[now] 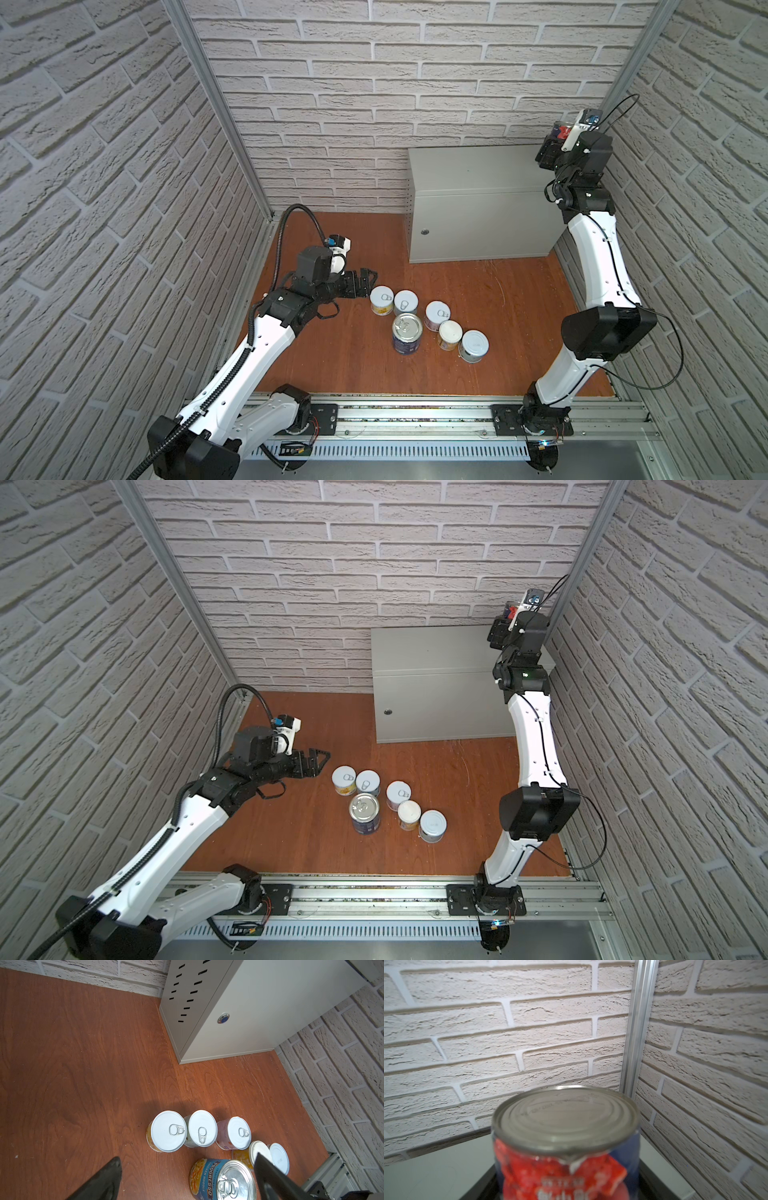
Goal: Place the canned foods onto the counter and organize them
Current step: 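Carry the red tomato can with the right gripper up over the grey cabinet, then lower the red tomato can onto the grey cabinet top with the right gripper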
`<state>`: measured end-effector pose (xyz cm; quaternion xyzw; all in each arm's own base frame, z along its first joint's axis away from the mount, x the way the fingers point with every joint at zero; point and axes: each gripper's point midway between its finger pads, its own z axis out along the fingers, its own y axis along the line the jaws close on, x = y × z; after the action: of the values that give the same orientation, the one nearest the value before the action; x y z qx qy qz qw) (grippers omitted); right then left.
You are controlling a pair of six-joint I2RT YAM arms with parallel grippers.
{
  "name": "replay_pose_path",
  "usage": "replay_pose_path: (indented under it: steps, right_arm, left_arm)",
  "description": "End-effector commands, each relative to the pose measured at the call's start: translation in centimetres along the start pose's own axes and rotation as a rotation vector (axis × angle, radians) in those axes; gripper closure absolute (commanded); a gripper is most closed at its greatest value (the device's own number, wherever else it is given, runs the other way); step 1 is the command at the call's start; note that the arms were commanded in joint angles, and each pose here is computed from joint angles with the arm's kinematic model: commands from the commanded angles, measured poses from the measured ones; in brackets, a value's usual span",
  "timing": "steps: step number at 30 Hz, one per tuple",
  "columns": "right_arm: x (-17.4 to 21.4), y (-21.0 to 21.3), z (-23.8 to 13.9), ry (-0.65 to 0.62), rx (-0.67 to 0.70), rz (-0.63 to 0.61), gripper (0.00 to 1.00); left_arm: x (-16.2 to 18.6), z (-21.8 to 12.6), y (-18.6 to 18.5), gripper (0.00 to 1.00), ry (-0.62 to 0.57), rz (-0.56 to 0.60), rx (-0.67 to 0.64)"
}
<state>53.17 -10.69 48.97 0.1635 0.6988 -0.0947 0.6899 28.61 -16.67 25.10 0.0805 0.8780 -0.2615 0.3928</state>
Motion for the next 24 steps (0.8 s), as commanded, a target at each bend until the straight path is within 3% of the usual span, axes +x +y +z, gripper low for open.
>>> replay_pose_path:
  steps: [1,16,24]
  right_arm:
    - [-7.8,-0.3,-1.7,-0.269,0.016,0.068,0.47]
    - [-8.6,0.8,1.2,-0.307,-0.003,0.069,0.46]
    - [-6.4,2.1,3.8,-0.278,-0.03,0.078,0.46]
  left_arm:
    - [-1.1,-0.4,-0.2,0.01,-0.032,0.013,-0.009]
    - [-1.8,1.7,-0.1,0.02,-0.018,-0.011,-0.009]
    - [-1.7,2.3,0.1,0.01,0.001,-0.013,-0.016]
